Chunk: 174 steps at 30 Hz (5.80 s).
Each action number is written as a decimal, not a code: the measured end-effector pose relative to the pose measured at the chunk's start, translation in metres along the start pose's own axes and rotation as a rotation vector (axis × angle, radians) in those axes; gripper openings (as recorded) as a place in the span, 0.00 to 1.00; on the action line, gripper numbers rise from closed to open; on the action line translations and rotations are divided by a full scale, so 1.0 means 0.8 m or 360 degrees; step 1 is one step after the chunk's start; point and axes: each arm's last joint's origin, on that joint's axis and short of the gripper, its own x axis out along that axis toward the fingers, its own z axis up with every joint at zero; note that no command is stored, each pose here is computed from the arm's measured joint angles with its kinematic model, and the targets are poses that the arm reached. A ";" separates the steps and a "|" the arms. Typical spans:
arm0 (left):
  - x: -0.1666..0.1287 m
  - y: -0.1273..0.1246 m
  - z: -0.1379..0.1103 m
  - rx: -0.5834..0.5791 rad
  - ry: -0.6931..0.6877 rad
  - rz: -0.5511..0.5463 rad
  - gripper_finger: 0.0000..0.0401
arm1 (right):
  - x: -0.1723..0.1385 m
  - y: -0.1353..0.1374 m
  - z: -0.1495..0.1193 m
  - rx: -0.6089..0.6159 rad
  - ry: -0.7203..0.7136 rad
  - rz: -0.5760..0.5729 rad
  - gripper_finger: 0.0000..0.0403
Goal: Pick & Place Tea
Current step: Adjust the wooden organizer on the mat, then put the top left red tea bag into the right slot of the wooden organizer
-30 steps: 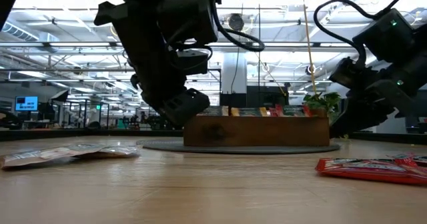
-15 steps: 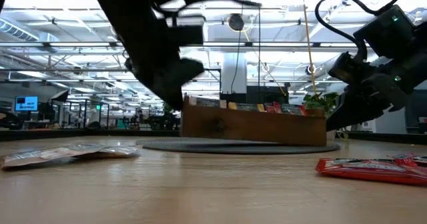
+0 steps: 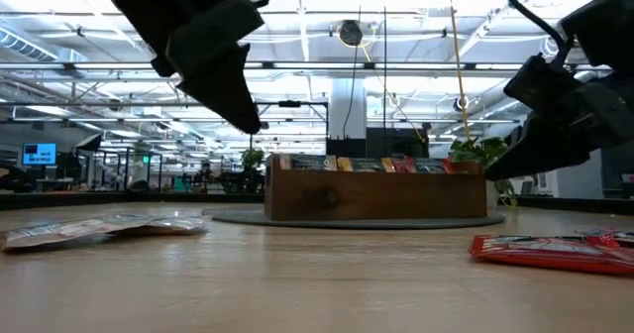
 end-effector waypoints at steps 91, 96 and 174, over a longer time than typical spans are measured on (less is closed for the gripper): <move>0.092 -0.146 0.043 0.0361 -0.0309 -0.1012 0.03 | -0.011 0.192 0.006 -0.0073 0.0571 0.0459 0.00; 0.092 -0.144 0.043 0.0394 -0.0268 -0.0989 0.01 | 0.017 0.196 -0.010 -0.0075 0.0637 0.0538 0.00; 0.105 -0.129 0.006 0.0475 -0.0065 -0.0940 0.01 | 0.113 0.130 0.013 0.0754 0.0792 0.0441 0.27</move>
